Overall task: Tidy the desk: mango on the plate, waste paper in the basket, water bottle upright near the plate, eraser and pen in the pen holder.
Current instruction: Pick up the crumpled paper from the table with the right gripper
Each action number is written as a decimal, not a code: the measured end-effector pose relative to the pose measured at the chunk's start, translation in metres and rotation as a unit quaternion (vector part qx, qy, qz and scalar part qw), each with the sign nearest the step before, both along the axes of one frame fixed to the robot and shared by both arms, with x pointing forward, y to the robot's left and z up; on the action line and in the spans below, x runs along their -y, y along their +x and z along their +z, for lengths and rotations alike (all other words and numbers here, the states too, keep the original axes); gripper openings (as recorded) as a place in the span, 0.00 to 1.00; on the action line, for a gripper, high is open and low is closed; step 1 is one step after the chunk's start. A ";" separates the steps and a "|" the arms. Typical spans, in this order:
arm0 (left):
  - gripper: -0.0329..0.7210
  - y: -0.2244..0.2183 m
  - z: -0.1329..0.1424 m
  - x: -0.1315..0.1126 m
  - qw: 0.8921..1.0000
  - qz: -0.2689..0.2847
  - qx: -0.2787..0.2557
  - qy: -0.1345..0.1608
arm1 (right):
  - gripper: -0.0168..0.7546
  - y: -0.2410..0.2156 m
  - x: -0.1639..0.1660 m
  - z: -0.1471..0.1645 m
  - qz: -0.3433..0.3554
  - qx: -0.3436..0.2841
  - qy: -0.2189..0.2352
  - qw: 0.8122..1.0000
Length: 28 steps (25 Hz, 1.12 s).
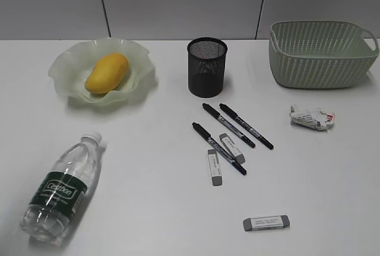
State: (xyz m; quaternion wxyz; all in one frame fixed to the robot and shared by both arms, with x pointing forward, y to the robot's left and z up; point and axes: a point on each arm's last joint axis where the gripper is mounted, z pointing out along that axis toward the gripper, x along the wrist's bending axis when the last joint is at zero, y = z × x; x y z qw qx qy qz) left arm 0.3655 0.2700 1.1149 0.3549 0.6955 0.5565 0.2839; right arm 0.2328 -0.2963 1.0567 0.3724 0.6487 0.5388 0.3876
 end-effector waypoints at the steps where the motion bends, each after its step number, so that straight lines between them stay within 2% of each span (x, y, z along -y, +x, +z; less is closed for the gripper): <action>1: 0.66 -0.016 0.002 -0.005 1.000 0.001 0.008 -0.003 | 0.59 0.000 0.000 0.000 0.000 0.000 0.000 1.000; 6: 0.66 -0.086 -0.006 -0.025 0.999 0.007 0.052 -0.014 | 0.59 0.000 0.000 0.000 0.000 0.000 0.000 1.000; 12: 0.64 -0.125 -0.045 -0.037 0.997 0.010 0.074 -0.020 | 0.59 0.000 -0.001 0.000 0.003 0.000 0.005 1.000; 17: 0.62 -0.135 -0.051 -0.040 0.995 0.012 0.099 -0.024 | 0.59 0.001 -0.006 0.001 0.020 0.006 0.029 0.999; 22: 0.62 -0.135 -0.052 -0.040 0.995 0.012 0.099 -0.023 | 0.59 0.002 -0.007 0.004 0.035 0.012 0.017 0.999; 25: 0.61 -0.135 -0.052 -0.040 0.995 0.012 0.099 -0.023 | 0.59 0.019 -0.009 0.011 0.065 -0.009 0.005 0.998; 28: 0.61 -0.135 -0.052 -0.040 0.995 0.012 0.099 -0.023 | 0.59 0.054 -0.009 0.014 0.090 -0.061 0.007 0.994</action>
